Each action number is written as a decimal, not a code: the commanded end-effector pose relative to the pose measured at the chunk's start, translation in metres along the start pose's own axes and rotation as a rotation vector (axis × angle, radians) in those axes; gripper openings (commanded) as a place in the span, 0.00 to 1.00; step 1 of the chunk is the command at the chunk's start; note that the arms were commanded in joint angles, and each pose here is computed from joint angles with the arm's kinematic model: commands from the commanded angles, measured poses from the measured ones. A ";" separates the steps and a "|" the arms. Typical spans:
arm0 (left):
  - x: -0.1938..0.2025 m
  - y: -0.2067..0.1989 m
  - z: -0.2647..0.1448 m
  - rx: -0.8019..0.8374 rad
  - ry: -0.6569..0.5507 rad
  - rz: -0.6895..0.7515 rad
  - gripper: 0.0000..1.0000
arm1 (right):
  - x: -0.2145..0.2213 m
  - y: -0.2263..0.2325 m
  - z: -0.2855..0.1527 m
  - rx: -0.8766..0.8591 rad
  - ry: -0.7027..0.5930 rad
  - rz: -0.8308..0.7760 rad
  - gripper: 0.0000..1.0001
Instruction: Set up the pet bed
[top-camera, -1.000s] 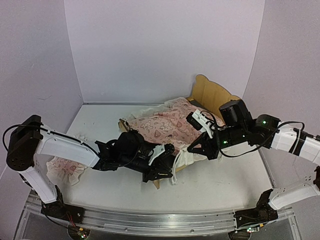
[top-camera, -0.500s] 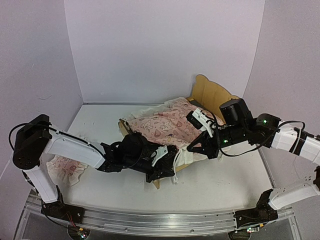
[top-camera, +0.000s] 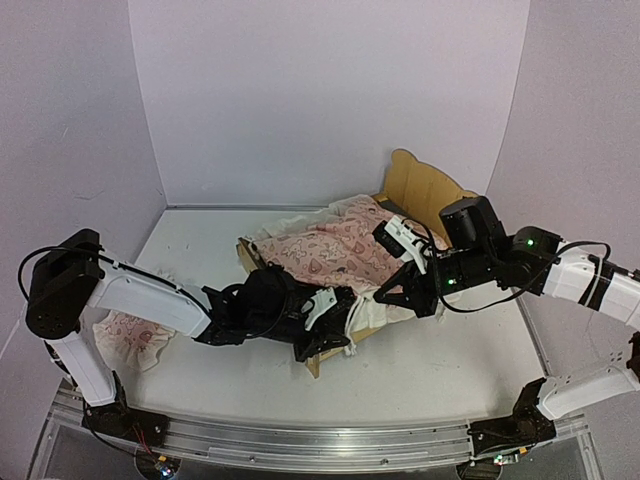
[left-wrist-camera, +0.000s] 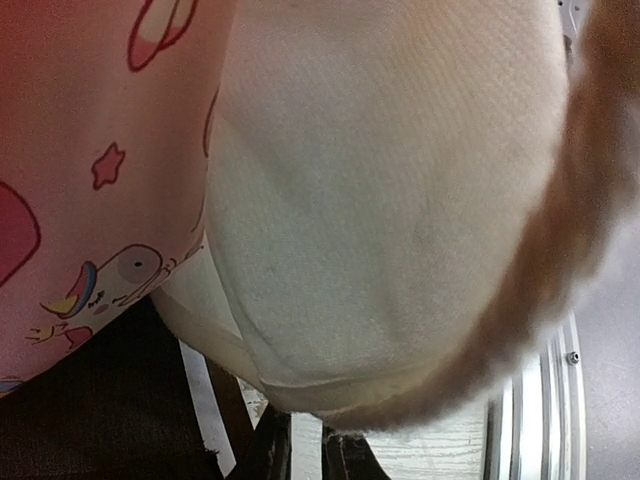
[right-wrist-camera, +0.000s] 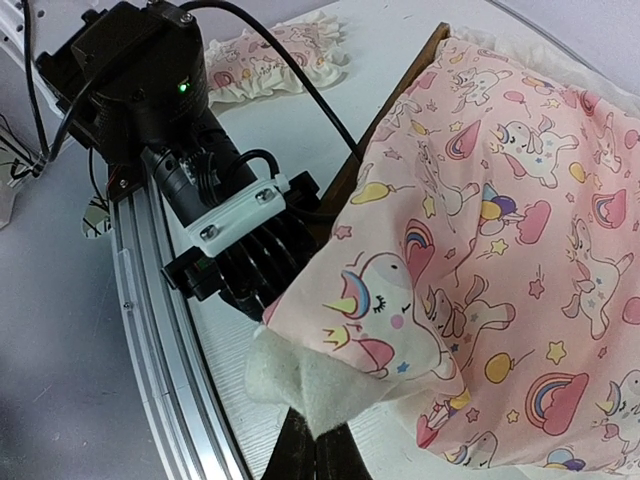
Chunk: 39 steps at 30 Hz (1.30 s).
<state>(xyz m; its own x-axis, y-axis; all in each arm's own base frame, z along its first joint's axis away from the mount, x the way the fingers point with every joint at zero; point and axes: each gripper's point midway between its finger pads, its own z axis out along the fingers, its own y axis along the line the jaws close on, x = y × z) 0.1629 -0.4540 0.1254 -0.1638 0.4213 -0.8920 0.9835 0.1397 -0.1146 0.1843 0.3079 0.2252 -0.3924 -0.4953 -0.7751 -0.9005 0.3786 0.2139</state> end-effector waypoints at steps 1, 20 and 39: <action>-0.037 -0.006 -0.007 0.008 -0.107 0.051 0.10 | -0.031 0.008 -0.014 -0.020 -0.086 -0.038 0.00; -0.045 -0.007 -0.067 -0.112 -0.182 0.103 0.00 | -0.028 0.007 -0.016 -0.010 -0.088 -0.038 0.00; -0.079 0.040 -0.052 -0.343 -0.188 0.200 0.00 | -0.028 0.006 -0.015 -0.014 -0.085 -0.027 0.00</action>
<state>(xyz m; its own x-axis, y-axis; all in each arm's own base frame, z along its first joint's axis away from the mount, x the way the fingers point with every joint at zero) 0.2048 -0.4241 0.1999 0.0195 0.3302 -0.9437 0.9147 0.3752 0.1502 0.1843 0.3085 0.2277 -0.3908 -0.4915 -0.7782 -0.9012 0.3763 0.2149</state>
